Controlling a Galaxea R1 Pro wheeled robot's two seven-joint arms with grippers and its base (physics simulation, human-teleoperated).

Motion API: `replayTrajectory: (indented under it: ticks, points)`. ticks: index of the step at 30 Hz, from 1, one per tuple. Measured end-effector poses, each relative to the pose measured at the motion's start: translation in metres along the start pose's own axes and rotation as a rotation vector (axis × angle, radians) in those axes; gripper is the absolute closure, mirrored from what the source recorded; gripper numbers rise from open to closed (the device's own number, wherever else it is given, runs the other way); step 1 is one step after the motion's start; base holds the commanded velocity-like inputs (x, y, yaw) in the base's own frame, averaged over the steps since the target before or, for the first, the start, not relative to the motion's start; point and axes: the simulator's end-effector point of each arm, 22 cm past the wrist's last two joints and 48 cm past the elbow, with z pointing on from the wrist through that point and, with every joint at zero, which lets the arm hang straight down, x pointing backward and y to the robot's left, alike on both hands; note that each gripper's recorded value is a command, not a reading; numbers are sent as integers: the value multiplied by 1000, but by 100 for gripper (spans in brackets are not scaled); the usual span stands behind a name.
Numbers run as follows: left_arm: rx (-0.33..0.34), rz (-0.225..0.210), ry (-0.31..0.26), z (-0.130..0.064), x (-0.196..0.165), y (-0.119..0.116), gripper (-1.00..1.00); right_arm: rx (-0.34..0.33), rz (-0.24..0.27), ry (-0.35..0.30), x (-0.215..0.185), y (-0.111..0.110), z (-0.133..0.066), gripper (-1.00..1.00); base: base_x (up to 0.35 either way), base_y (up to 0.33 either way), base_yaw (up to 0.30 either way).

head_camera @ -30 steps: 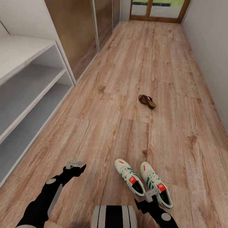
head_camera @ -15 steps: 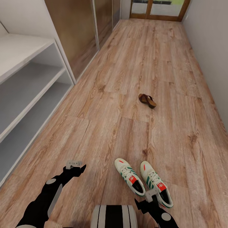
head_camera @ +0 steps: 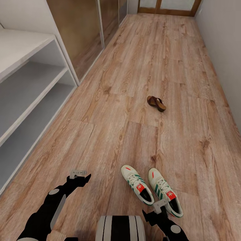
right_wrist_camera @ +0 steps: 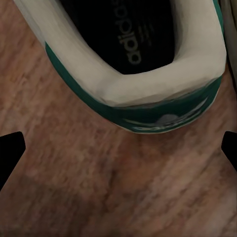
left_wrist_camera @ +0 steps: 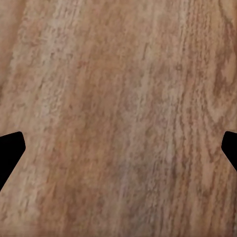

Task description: Pick up the two gym shoes and the two sandals from the corridor floor and place them onto the hallstand (shoe rack) in the corridor, making sure they are on the rack and not on the floor. Arrange them so the two gym shoes are next to each other and the two sandals are next to each other.

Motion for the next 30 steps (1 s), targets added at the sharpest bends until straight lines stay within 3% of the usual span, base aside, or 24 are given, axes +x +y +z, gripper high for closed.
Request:
replayTrajectory:
  ticks: [18,30]
  points:
    - [1,2,1,0,0,-1,-100,1,-2,-5,0,0,0,-100,0,0,0]
    - [2,6,2,0,1,-2,-100,-2,-18,-72,-10,1,-1,-100,0,0,0]
